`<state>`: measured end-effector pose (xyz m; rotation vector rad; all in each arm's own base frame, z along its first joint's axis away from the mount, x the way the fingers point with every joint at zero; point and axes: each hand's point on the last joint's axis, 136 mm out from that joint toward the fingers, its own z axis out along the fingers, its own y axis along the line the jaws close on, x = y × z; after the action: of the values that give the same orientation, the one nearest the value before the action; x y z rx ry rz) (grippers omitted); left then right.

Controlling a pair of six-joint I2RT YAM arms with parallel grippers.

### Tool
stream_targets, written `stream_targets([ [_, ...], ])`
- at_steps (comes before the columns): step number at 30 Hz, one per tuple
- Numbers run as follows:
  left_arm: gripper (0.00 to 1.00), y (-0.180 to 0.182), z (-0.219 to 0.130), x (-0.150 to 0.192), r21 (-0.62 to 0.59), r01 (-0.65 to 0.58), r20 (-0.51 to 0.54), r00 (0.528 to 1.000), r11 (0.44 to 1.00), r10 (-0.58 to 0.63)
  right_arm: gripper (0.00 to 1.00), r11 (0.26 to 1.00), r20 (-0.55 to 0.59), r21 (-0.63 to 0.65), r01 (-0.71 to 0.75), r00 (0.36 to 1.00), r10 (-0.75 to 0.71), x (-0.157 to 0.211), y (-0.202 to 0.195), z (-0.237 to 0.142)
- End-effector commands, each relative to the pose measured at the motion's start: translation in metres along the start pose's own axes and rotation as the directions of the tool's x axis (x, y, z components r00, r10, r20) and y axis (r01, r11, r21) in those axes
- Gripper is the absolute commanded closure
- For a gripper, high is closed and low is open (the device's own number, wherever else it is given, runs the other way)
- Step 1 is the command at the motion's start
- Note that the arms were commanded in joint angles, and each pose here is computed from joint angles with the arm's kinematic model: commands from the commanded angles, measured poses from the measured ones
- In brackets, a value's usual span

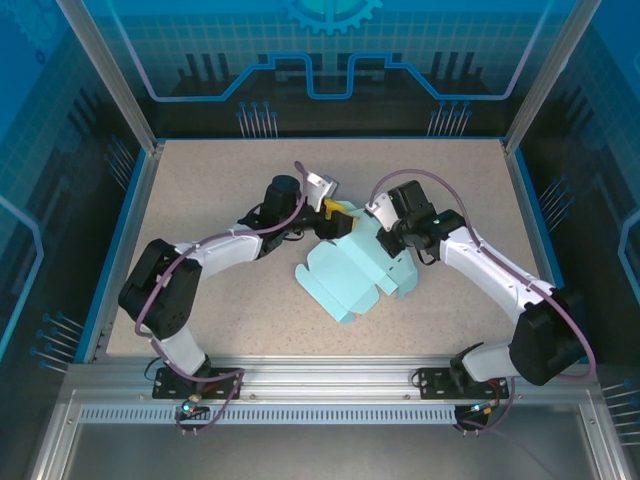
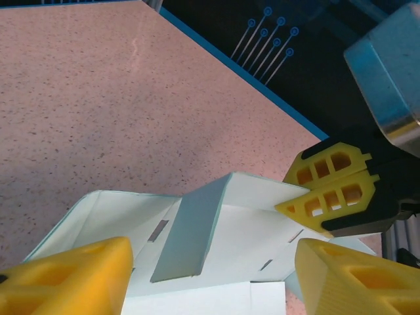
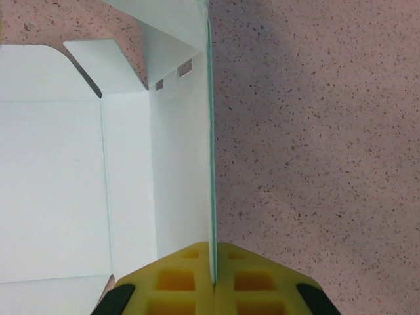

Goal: Fold the paper box

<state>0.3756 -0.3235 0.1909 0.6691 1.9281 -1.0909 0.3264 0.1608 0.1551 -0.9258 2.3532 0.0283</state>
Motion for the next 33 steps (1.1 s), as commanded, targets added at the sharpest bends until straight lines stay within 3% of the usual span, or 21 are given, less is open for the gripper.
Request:
stream_targets([
  [1, 0.36, -0.014, 0.004, -0.003, 0.099, 0.026, -0.006, 1.000, 0.995, -0.026, 1.00, 1.000, 0.032, -0.004, -0.011, 0.999, 0.011, -0.009, -0.003, -0.005],
  [7, 0.43, -0.032, 0.003, 0.004, 0.187, 0.031, -0.020, 0.999, 0.982, -0.027, 1.00, 1.000, 0.042, -0.010, -0.022, 0.999, 0.022, -0.012, -0.003, -0.003],
  [16, 0.44, -0.039, 0.010, 0.025, 0.202, 0.041, -0.068, 0.997, 0.979, -0.027, 1.00, 0.999, 0.067, -0.021, -0.026, 0.997, 0.028, -0.018, -0.001, -0.001],
  [23, 0.39, -0.019, -0.001, 0.021, 0.093, 0.029, -0.054, 0.998, 0.995, -0.024, 1.00, 0.998, 0.030, 0.047, 0.030, 0.999, -0.032, -0.011, -0.008, -0.002],
  [33, 0.35, 0.016, -0.057, 0.010, -0.064, 0.067, 0.030, 0.997, 0.996, -0.065, 1.00, 0.931, -0.071, 0.284, 0.229, 0.973, -0.217, -0.008, -0.013, 0.007],
])
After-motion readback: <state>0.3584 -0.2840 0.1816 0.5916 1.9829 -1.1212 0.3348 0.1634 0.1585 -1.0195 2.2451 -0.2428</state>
